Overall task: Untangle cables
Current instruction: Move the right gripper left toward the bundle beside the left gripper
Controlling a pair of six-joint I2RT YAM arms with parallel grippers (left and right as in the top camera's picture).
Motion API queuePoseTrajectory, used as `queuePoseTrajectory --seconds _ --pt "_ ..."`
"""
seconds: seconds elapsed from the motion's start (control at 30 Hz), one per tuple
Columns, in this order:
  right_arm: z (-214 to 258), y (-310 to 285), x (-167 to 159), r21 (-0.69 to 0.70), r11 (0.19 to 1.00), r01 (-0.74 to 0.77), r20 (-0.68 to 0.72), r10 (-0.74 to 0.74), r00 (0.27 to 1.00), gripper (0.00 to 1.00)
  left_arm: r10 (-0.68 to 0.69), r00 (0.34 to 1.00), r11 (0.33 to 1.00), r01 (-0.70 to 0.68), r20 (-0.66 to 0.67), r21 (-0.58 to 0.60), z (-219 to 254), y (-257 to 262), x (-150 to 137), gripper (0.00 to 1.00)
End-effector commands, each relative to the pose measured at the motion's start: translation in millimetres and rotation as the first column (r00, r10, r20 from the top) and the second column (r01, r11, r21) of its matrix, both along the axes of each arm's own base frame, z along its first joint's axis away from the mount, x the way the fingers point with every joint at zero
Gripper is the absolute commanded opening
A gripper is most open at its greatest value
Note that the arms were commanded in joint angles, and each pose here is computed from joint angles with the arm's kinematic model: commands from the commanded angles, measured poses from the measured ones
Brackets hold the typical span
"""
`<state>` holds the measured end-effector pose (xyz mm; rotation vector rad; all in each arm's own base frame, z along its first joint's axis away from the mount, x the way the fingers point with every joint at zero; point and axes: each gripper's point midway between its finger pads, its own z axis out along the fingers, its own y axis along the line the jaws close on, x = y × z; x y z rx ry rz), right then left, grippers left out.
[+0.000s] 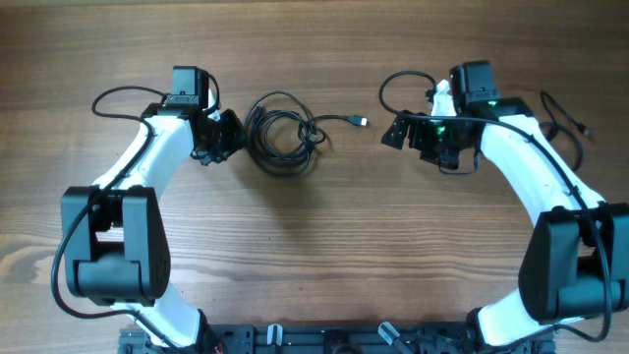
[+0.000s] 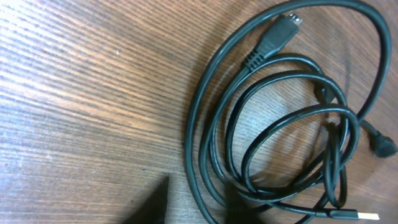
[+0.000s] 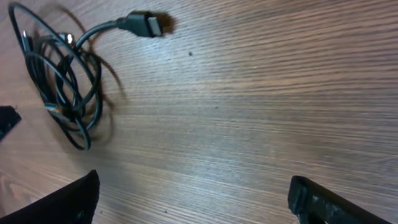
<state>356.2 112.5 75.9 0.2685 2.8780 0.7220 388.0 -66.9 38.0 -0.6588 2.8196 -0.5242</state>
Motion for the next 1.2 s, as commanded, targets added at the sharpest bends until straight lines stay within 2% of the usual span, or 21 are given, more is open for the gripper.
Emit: queuePoseTrajectory --seconds 0.0,0.27,0.33,0.43,0.5,0.53,0.63,0.77,0.8,0.83,0.9,0.93,0.97,1.0,1.17 --pt "2 13 -4 -0.009 1.000 -0.027 0.009 0.028 1.000 1.00 -0.006 0.999 1.000 0.006 0.034 0.009 8 0 7 0.04" --pt "15 86 0 0.044 0.992 -0.119 0.114 0.113 0.987 0.95 -0.007 0.999 1.000 0.007 0.033 0.004 9 -2 7 0.04" --pt "21 106 2 0.059 0.986 -0.153 0.164 0.142 0.976 0.83 -0.020 0.999 1.000 0.020 0.038 0.004 9 -7 7 0.10" --pt "26 127 15 0.024 0.994 -0.106 0.249 0.097 0.964 0.74 -0.050 0.998 0.999 0.050 0.049 0.004 10 -19 7 0.13" --pt "22 134 23 -0.014 1.000 -0.024 0.282 0.027 0.959 0.73 -0.067 0.996 0.998 0.067 0.057 0.005 10 -26 7 0.15" --pt "18 142 27 -0.033 0.999 0.000 0.305 0.010 0.952 0.76 -0.073 0.996 0.997 0.072 0.060 0.008 10 -28 7 0.18" --pt "2 156 33 -0.054 0.999 -0.006 0.332 0.024 0.943 0.79 -0.073 0.996 0.997 0.072 0.060 0.011 10 -28 7 0.22" --pt "-23 166 38 -0.039 0.999 0.006 0.316 0.007 0.949 0.77 -0.073 0.995 0.997 0.072 0.069 0.011 11 -28 10 0.22" --pt "-30 167 40 -0.040 0.999 0.007 0.313 0.005 0.950 0.73 -0.073 0.995 0.997 0.072 0.073 0.011 11 -28 10 0.22" --pt "-36 168 41 -0.043 0.999 0.007 0.307 0.007 0.952 0.63 -0.073 0.995 0.997 0.072 0.075 0.010 11 -28 11 0.23" --pt "-41 167 41 -0.049 0.999 0.006 0.301 0.009 0.954 0.40 -0.073 0.995 0.997 0.072 0.075 0.010 12 -28 11 0.23" --pt "-41 167 41 -0.053 0.999 0.000 0.303 0.016 0.953 0.31 -0.073 0.995 0.997 0.072 0.075 0.010 12 -28 11 0.23" --pt "-40 167 41 -0.058 0.998 -0.008 0.309 0.026 0.951 0.13 -0.073 0.995 0.997 0.072 0.074 0.010 11 -28 11 0.23" --pt "-40 164 40 -0.067 0.998 -0.014 0.305 0.033 0.952 0.04 -0.073 0.995 0.997 0.072 0.075 0.010 12 -28 11 0.23" --pt "-21 119 24 -0.080 0.996 0.025 0.184 -0.009 0.983 0.04 -0.073 0.995 0.997 0.072 0.075 0.010 12 -28 11 0.23"
